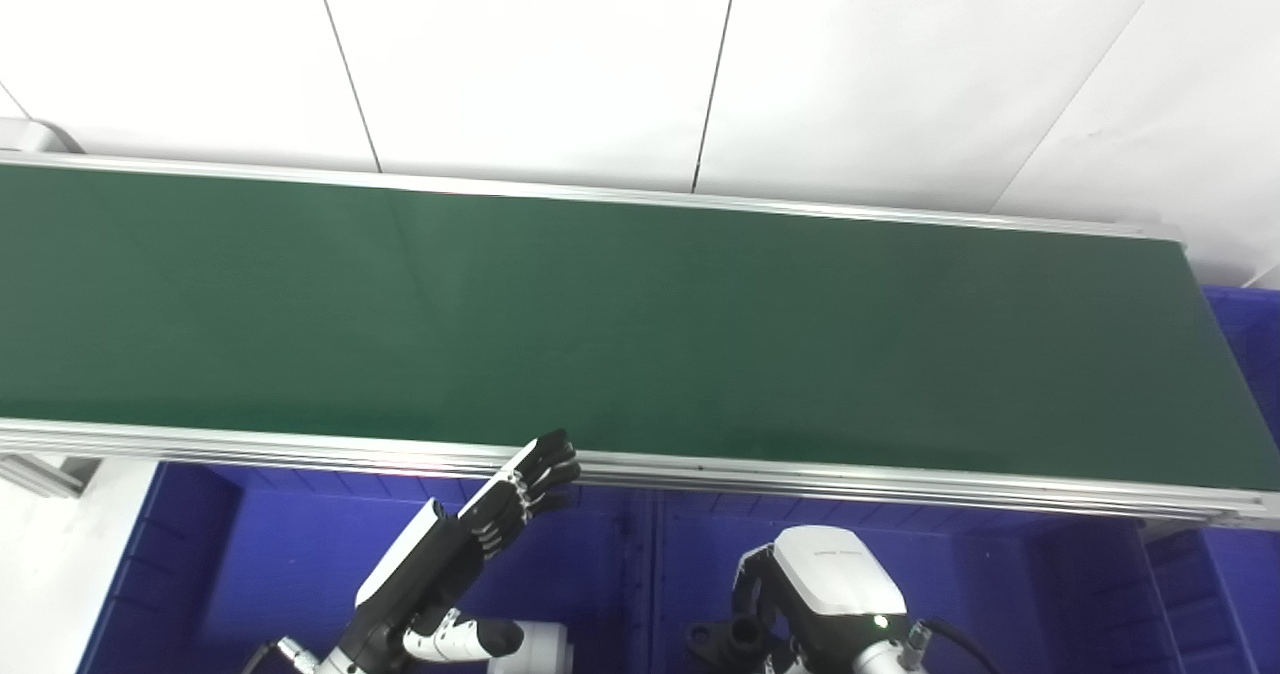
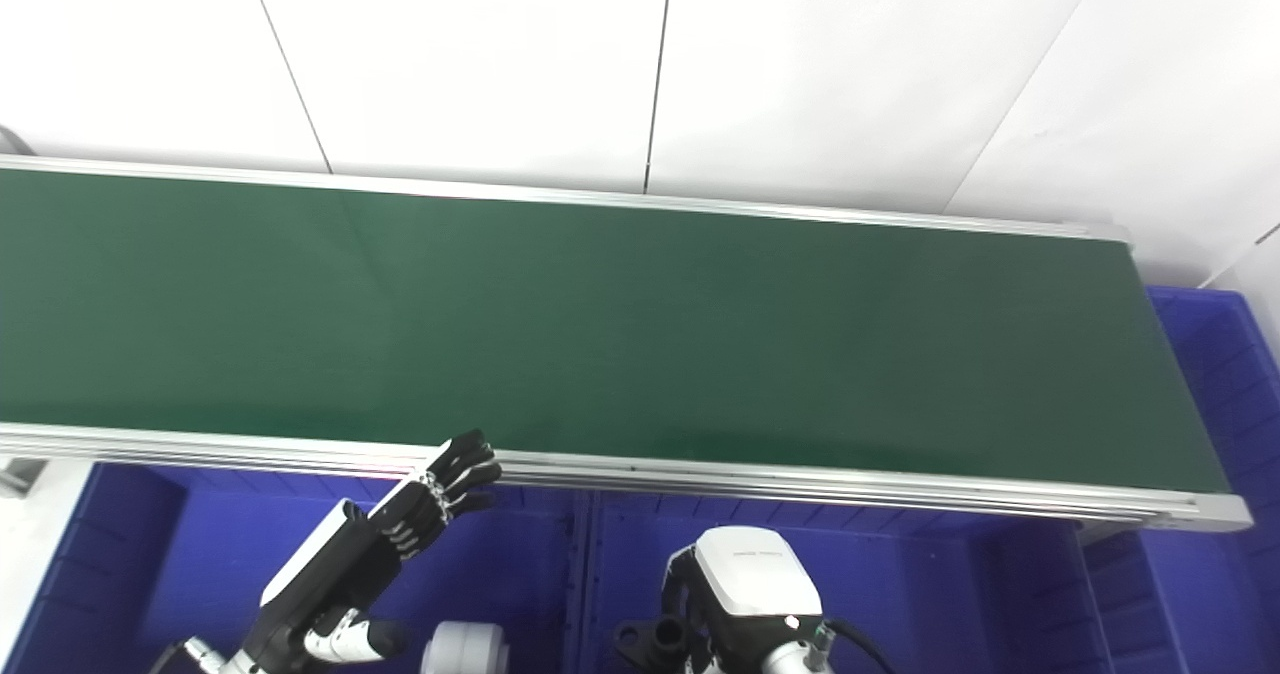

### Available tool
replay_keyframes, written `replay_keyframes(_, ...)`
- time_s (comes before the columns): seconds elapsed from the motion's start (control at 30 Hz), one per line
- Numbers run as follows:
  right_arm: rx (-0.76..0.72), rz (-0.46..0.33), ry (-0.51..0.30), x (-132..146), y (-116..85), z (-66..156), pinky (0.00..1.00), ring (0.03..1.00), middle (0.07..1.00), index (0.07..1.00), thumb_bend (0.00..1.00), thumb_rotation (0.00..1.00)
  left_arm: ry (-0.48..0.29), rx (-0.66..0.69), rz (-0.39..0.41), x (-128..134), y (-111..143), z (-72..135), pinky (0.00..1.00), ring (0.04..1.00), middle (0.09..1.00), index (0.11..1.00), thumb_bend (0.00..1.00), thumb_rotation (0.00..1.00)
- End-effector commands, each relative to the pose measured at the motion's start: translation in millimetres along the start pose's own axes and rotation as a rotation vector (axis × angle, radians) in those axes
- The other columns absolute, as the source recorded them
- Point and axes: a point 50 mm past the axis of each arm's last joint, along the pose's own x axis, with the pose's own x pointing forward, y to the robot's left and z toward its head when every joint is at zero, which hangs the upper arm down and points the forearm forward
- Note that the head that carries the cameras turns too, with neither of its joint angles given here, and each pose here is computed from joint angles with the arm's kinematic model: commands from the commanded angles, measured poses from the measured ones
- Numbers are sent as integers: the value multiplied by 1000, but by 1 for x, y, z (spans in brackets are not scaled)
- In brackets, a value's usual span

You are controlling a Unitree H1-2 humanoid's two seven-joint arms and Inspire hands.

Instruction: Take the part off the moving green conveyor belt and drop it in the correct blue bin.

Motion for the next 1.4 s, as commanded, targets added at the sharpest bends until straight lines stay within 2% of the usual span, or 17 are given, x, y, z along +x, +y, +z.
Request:
replay_keyframes(0.0, 3, -56, 13, -12, -9, 7, 264, 344, 480, 797, 551, 0, -36, 10, 4, -1, 4, 11, 887, 939, 975, 975, 744, 681)
replay_keyframes(0.03, -3, -73, 14, -15, -10, 8, 295, 384, 483, 804, 551, 0, -35, 10, 4, -1, 4, 12, 890, 941, 976, 975, 742, 680)
replay_keyframes(0.07, -12, -84, 18, -19, -11, 9, 451, 538, 619, 802, 605, 170, -35, 11, 3, -1, 5, 12, 893, 942, 977, 976, 741, 677)
replay_keyframes(0.13, -4, -107, 26, -27, -12, 13, 692, 726, 771, 817, 634, 289, -35, 13, 5, -2, 5, 13, 893, 940, 978, 975, 740, 675)
replay_keyframes(0.17, 6, -123, 26, -30, -13, 14, 736, 762, 802, 833, 633, 307, -35, 14, 6, -2, 6, 13, 892, 939, 976, 974, 740, 671)
replay_keyframes(0.37, 166, -230, 16, -57, -16, 27, 765, 804, 837, 855, 662, 269, -21, 16, 3, -4, 9, 16, 898, 948, 975, 971, 738, 664)
replay_keyframes(0.5, 411, -285, -6, -75, -12, 35, 754, 825, 855, 880, 662, 227, -22, 21, 4, -4, 9, 16, 901, 947, 974, 971, 755, 668)
replay_keyframes(0.63, 680, -335, -116, -86, -9, 34, 712, 823, 866, 899, 660, 225, -15, 36, -1, -1, 10, 16, 916, 955, 983, 979, 758, 687)
replay_keyframes(0.77, 835, -403, -208, -86, 3, 26, 728, 820, 872, 917, 691, 397, 15, 53, 13, 2, 10, 16, 905, 965, 985, 976, 775, 682)
replay_keyframes(0.8, 864, -415, -224, -85, 6, 25, 730, 821, 873, 918, 693, 404, 18, 58, 16, 2, 10, 15, 904, 965, 985, 976, 775, 681)
replay_keyframes(0.87, 907, -434, -251, -81, 8, 25, 751, 838, 890, 926, 718, 475, 27, 63, 22, 3, 10, 15, 897, 966, 986, 975, 778, 673)
replay_keyframes(0.97, 952, -446, -279, -76, 10, 23, 791, 868, 915, 938, 751, 522, 35, 68, 30, 4, 10, 14, 902, 972, 988, 979, 771, 664)
replay_keyframes(1.37, 1005, -417, -284, -67, 10, 19, 861, 932, 962, 972, 775, 535, 50, 86, 22, 1, 11, 12, 886, 976, 994, 986, 770, 673)
